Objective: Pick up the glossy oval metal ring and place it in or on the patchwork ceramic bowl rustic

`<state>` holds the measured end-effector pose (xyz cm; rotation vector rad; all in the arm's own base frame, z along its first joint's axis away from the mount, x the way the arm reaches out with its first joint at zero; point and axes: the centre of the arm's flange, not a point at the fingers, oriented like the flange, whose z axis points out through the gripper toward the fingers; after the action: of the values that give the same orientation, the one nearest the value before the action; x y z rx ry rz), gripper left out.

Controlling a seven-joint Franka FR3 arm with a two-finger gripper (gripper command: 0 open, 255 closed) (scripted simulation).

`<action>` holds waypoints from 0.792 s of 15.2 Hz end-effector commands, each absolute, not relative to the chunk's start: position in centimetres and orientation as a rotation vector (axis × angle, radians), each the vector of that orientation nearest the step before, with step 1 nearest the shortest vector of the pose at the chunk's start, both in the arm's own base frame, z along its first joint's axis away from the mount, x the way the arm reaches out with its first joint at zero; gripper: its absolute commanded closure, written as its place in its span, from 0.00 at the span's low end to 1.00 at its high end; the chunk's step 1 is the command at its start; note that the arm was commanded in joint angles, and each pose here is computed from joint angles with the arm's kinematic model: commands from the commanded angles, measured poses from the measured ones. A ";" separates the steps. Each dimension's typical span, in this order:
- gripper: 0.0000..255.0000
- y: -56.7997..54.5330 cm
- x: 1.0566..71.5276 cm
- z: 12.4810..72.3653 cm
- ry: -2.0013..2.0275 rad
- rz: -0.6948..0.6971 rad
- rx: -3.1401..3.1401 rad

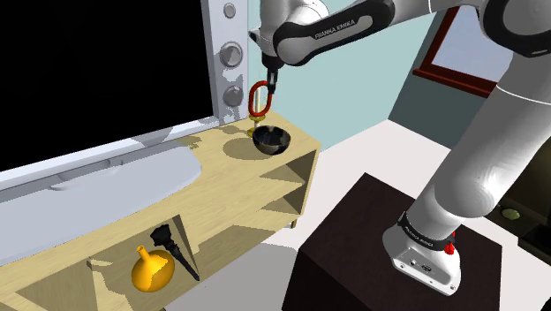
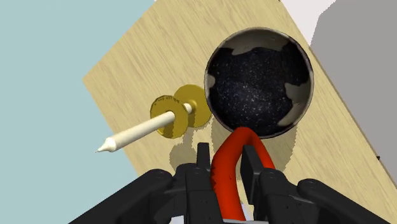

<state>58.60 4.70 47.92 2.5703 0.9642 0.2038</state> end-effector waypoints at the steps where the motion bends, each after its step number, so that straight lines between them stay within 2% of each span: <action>1: 1.00 2.3 58.6 48.2 0.966 0.204 2.569; 5: 1.00 -2.9 58.4 49.4 0.966 0.204 2.569; 12: 1.00 -2.9 58.4 45.8 0.966 0.204 2.569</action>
<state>58.42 -2.86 46.29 2.5693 0.9662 0.2035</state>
